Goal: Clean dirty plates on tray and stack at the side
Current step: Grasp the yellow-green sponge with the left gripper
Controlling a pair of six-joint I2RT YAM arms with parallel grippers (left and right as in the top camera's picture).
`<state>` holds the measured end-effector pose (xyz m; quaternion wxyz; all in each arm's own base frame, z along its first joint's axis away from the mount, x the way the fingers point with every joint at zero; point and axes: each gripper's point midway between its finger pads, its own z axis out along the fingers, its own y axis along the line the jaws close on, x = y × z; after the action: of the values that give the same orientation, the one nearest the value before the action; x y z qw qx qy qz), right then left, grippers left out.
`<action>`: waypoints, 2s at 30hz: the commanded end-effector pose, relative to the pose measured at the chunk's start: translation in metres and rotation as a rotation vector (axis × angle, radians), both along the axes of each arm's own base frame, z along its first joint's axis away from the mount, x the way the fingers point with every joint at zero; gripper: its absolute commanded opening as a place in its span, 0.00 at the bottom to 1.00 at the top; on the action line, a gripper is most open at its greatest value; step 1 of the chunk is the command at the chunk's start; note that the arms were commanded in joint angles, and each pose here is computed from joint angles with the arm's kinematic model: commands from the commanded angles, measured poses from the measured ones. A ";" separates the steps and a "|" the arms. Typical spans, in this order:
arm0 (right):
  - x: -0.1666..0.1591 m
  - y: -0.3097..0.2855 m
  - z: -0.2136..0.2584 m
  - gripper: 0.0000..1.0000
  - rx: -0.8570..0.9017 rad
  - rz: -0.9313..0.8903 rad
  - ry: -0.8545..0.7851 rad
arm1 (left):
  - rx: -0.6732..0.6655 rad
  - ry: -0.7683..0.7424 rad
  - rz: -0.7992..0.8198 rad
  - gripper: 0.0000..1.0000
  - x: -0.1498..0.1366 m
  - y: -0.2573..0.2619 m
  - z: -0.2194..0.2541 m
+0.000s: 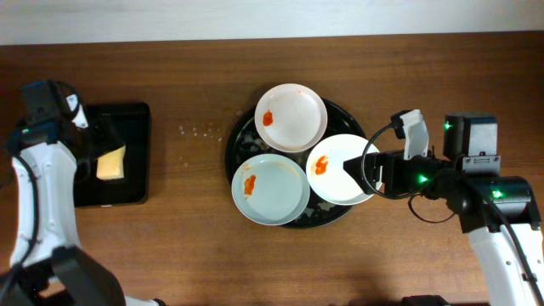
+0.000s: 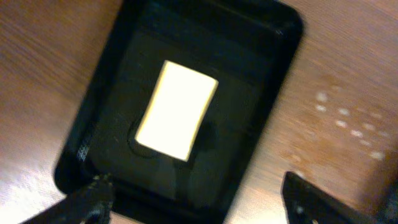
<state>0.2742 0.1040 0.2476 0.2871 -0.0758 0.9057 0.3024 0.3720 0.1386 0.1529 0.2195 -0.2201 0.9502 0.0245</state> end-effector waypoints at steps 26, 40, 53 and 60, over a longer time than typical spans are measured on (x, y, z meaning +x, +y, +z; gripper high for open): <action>-0.001 -0.003 0.005 0.99 -0.004 -0.017 -0.001 | 0.024 0.282 -0.163 0.26 0.018 0.032 -0.155; -0.001 -0.003 0.006 0.99 -0.004 -0.017 -0.002 | 0.016 0.270 -0.141 0.00 0.022 0.033 -0.139; -0.001 -0.003 0.006 0.99 -0.004 -0.017 -0.002 | -0.003 0.254 -0.150 0.00 0.025 0.028 -0.138; -0.001 -0.003 0.006 0.99 -0.004 -0.017 -0.002 | -0.056 0.340 -0.155 0.00 0.014 0.022 -0.178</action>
<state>0.2710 0.1039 0.2453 0.2789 -0.0732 0.9084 0.3028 0.3990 0.1683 0.0074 0.0913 -0.1375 0.9855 0.0405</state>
